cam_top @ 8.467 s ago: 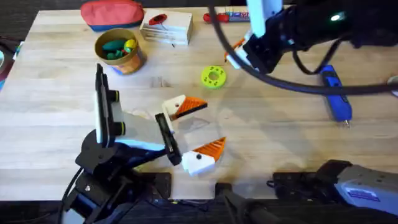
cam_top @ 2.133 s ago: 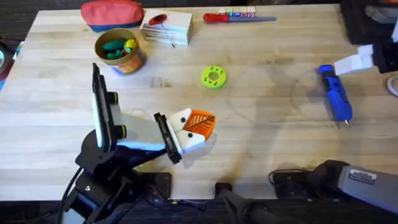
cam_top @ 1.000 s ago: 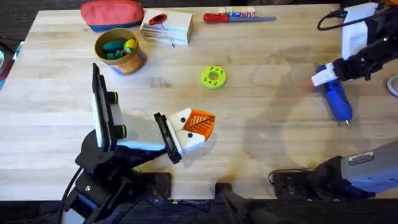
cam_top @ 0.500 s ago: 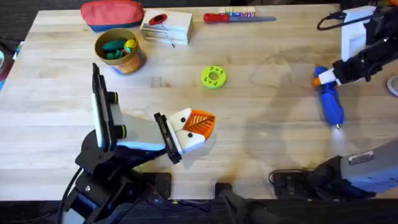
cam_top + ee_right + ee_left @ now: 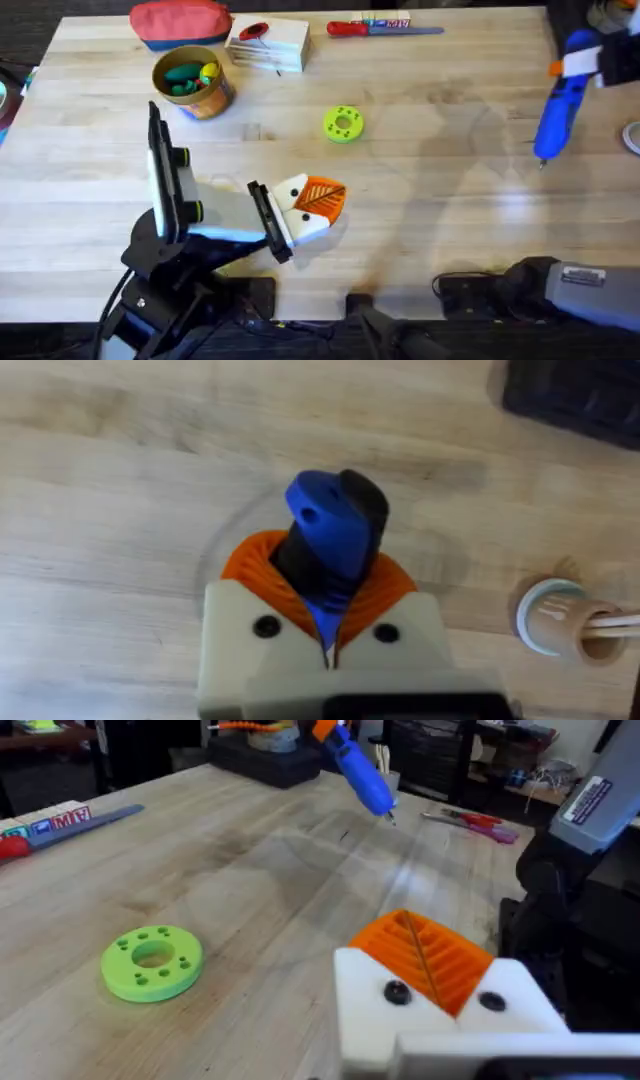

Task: Pick up the gripper from the table and insert it into the empty holder that is missing its gripper. Then pick up a screw, insert it into the mounting hole, and use the screwdriver to tighten it. Finally, clean up the table by picking up the vegetable and placing it into the bucket.

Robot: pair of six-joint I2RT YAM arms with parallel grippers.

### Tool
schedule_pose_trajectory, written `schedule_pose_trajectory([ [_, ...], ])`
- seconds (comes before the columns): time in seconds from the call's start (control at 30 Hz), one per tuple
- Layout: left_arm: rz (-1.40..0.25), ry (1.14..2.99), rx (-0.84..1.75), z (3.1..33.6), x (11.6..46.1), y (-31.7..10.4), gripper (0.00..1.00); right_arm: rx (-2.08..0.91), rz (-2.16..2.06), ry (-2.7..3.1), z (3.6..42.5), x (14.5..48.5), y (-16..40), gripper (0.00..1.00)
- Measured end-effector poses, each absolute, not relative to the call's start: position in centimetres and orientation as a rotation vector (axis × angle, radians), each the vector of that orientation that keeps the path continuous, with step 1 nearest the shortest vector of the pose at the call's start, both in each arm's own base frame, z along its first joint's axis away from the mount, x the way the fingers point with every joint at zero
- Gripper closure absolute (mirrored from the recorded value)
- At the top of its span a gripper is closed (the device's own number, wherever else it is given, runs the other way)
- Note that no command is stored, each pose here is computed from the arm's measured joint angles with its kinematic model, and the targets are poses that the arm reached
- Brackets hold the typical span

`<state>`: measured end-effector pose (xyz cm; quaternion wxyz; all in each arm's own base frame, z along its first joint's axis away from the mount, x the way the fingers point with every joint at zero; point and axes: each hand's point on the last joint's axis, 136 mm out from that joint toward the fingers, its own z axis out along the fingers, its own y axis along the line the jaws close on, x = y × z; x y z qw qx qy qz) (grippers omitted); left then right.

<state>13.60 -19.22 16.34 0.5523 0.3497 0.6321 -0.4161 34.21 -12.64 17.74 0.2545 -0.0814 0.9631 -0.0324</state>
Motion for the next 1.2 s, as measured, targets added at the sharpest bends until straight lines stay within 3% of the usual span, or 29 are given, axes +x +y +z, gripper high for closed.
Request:
schedule_pose_trajectory([
  [0.6,-0.984,1.495,0.827,16.3,13.6,-19.2,0.992,-0.334,0.123,1.955,35.3,29.9,-1.8,0.993],
  [0.83,-0.984,1.495,0.827,16.3,13.6,-19.2,0.992,-0.503,0.304,1.703,38.1,28.9,5.8,0.994],
  [1.2,-0.984,1.495,0.827,16.3,13.6,-19.2,0.992,-0.736,0.689,1.364,38.3,24.9,17.7,0.994],
])
